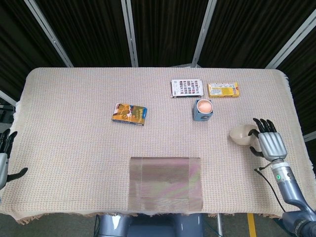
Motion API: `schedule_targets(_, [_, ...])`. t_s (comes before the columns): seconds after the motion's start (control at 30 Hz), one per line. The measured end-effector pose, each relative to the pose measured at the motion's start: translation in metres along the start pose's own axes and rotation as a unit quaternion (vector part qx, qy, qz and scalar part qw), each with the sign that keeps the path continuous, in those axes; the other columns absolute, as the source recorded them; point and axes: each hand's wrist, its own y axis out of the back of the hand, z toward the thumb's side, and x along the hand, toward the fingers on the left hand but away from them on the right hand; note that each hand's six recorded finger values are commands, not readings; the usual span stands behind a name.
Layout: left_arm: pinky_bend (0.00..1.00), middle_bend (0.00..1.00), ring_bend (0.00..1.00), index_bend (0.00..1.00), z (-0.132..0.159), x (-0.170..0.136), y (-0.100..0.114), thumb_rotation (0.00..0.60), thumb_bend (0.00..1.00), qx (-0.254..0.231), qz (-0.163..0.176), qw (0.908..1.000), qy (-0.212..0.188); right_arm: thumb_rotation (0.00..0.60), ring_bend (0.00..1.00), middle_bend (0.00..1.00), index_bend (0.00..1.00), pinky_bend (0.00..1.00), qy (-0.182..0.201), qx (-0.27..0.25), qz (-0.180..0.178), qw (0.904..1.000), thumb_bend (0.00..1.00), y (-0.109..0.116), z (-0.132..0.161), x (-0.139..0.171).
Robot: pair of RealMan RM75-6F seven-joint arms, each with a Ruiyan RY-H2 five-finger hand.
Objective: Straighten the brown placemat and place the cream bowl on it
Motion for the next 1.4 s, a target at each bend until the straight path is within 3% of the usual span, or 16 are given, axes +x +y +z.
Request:
schedule_targets(0.17, [0.0, 0.0, 0.0, 0.0, -0.001, -0.002, 0.001, 0.6, 0.01, 0.0, 0.001, 1.0, -0.001, 0.6, 0.0, 0.0, 0.0, 0.0, 0.019, -0.023, -0.013, 0.9995, 0.0, 0.016, 0.013, 0.014])
schedule_targets(0.43, [0.0, 0.0, 0.0, 0.0, 0.014, -0.008, 0.002, 0.6, 0.01, -0.008, 0.0, 0.9994, -0.034, 0.6, 0.0, 0.0, 0.0, 0.0, 0.04, -0.036, -0.071, 0.996, 0.0, 0.067, 0.029, 0.053])
schedule_targets(0.6, [0.0, 0.0, 0.0, 0.03, 0.042, -0.016, -0.004, 0.6, 0.02, -0.011, -0.012, 0.995, -0.099, 0.6, 0.0, 0.0, 0.0, 0.0, 0.032, -0.044, -0.089, 0.9945, 0.0, 0.084, 0.031, 0.076])
schedule_targets(0.73, [0.0, 0.0, 0.0, 0.15, 0.073, -0.025, -0.017, 0.6, 0.07, -0.015, -0.035, 0.9838, -0.175, 0.6, 0.0, 0.0, 0.0, 0.0, 0.019, -0.043, -0.103, 0.9936, 0.0, 0.092, 0.032, 0.091])
schedule_targets(0.83, [0.0, 0.0, 0.0, 0.24, 0.102, -0.035, -0.031, 0.6, 0.09, -0.035, -0.059, 0.9666, -0.247, 0.6, 0.0, 0.0, 0.0, 0.0, 0.006, -0.035, -0.113, 0.993, 0.0, 0.096, 0.034, 0.102])
schedule_targets(1.0, [0.0, 0.0, 0.0, 0.3, 0.151, -0.057, -0.06, 0.6, 0.12, -0.056, -0.098, 0.9221, -0.37, 0.6, 0.0, 0.0, 0.0, 0.0, -0.009, -0.03, -0.121, 0.9921, 0.0, 0.096, 0.035, 0.116])
schedule_targets(1.17, [0.0, 0.0, 0.0, 0.39, 0.193, -0.073, -0.089, 0.6, 0.19, -0.055, -0.12, 0.8864, -0.444, 0.6, 0.0, 0.0, 0.0, 0.0, -0.012, -0.031, -0.117, 0.9926, 0.0, 0.093, 0.034, 0.117])
schedule_targets(1.4, [0.0, 0.0, 0.0, 0.4, 0.231, -0.087, -0.123, 0.6, 0.26, -0.041, -0.12, 0.8414, -0.525, 0.6, 0.0, 0.0, 0.0, 0.0, -0.019, -0.035, -0.117, 0.9924, 0.0, 0.096, 0.028, 0.115])
